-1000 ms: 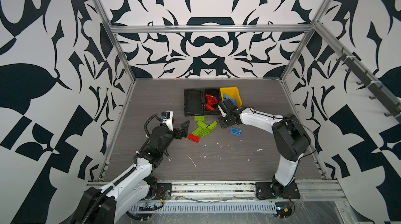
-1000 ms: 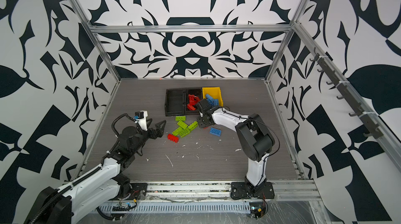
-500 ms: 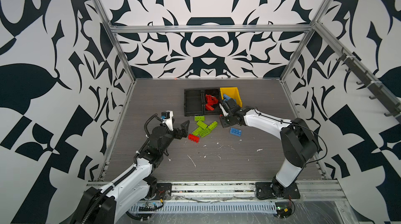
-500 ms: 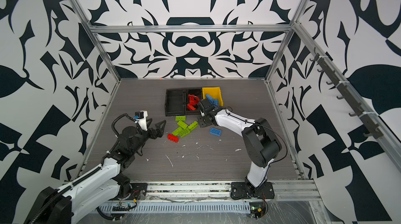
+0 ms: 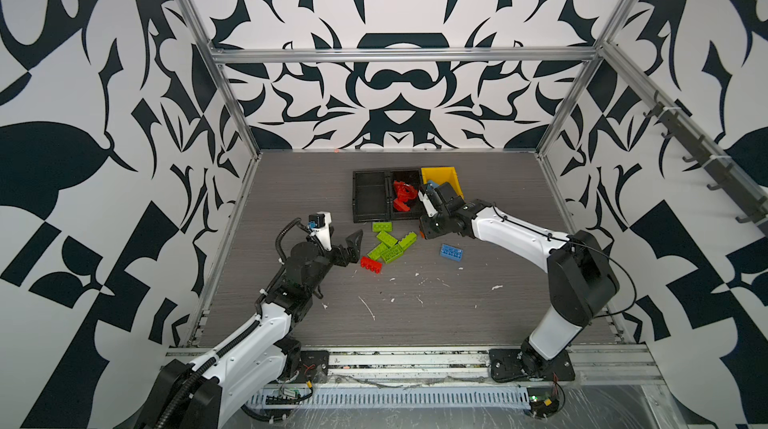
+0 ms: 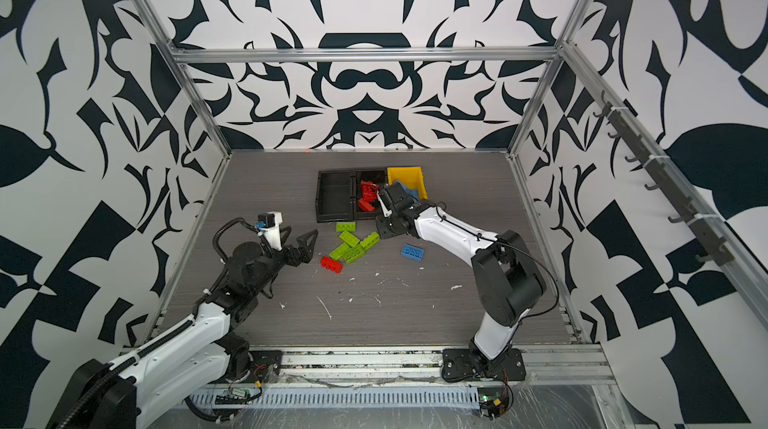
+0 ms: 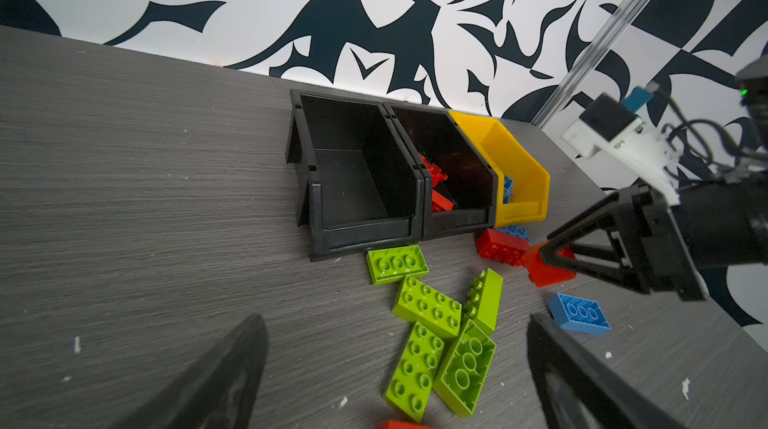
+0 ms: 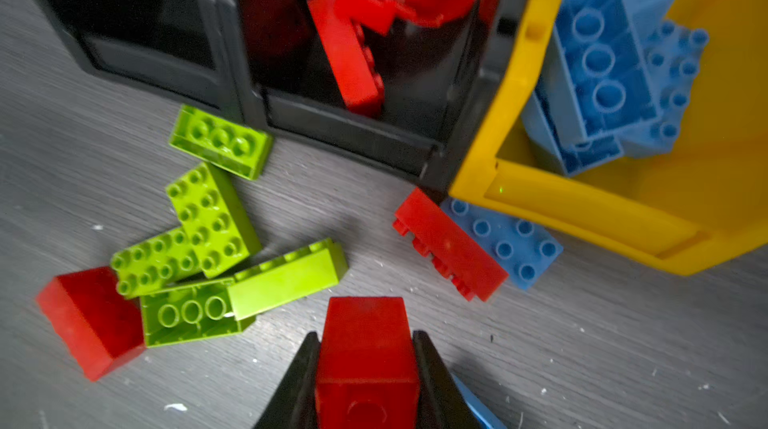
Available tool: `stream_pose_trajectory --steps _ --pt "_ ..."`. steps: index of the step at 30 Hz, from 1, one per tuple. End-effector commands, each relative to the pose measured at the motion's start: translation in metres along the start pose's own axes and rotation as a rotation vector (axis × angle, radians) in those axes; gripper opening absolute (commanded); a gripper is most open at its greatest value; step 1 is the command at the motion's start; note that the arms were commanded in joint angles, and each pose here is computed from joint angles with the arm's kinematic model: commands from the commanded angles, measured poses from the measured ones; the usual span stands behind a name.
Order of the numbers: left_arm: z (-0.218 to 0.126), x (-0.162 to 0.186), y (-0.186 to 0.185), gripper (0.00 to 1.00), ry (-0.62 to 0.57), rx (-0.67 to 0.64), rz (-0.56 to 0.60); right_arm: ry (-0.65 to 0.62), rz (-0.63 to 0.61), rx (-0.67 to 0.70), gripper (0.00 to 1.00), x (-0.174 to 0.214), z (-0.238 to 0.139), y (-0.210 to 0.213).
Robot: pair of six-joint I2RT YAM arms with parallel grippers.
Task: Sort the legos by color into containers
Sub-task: 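Carry the red brick into the black bin and open the right gripper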
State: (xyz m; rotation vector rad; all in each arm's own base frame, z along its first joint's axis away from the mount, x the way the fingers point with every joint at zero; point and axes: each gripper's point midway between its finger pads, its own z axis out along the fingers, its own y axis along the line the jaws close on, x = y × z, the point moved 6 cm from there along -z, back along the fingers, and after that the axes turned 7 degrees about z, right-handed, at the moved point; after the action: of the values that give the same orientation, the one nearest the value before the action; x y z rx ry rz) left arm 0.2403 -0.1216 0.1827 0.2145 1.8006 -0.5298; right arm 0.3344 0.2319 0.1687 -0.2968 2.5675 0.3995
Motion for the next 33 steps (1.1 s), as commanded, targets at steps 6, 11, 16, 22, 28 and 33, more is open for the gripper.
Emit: stream_pose_trajectory --steps 6,11,16,22,28,33 --pt "0.0 -0.004 -0.001 1.0 -0.012 0.002 0.003 -0.179 -0.019 -0.089 0.34 -0.086 -0.02 0.015" --pt "0.0 -0.003 0.0 1.0 -0.013 -0.005 0.007 -0.21 -0.018 -0.087 0.34 -0.117 -0.004 0.013" --pt "-0.002 -0.004 0.0 1.0 -0.019 -0.008 0.01 -0.21 -0.025 -0.022 0.36 -0.137 0.02 0.0" --pt "-0.002 -0.004 0.0 1.0 -0.021 -0.011 0.01 -0.221 0.006 0.002 0.36 -0.15 0.041 -0.013" --pt "0.0 -0.004 -0.001 1.0 -0.015 -0.002 0.005 -0.201 0.013 -0.002 0.43 -0.151 0.056 -0.014" --pt "-0.001 -0.004 -0.001 1.0 -0.018 -0.004 0.007 -0.213 0.018 -0.012 0.55 -0.156 0.048 -0.011"
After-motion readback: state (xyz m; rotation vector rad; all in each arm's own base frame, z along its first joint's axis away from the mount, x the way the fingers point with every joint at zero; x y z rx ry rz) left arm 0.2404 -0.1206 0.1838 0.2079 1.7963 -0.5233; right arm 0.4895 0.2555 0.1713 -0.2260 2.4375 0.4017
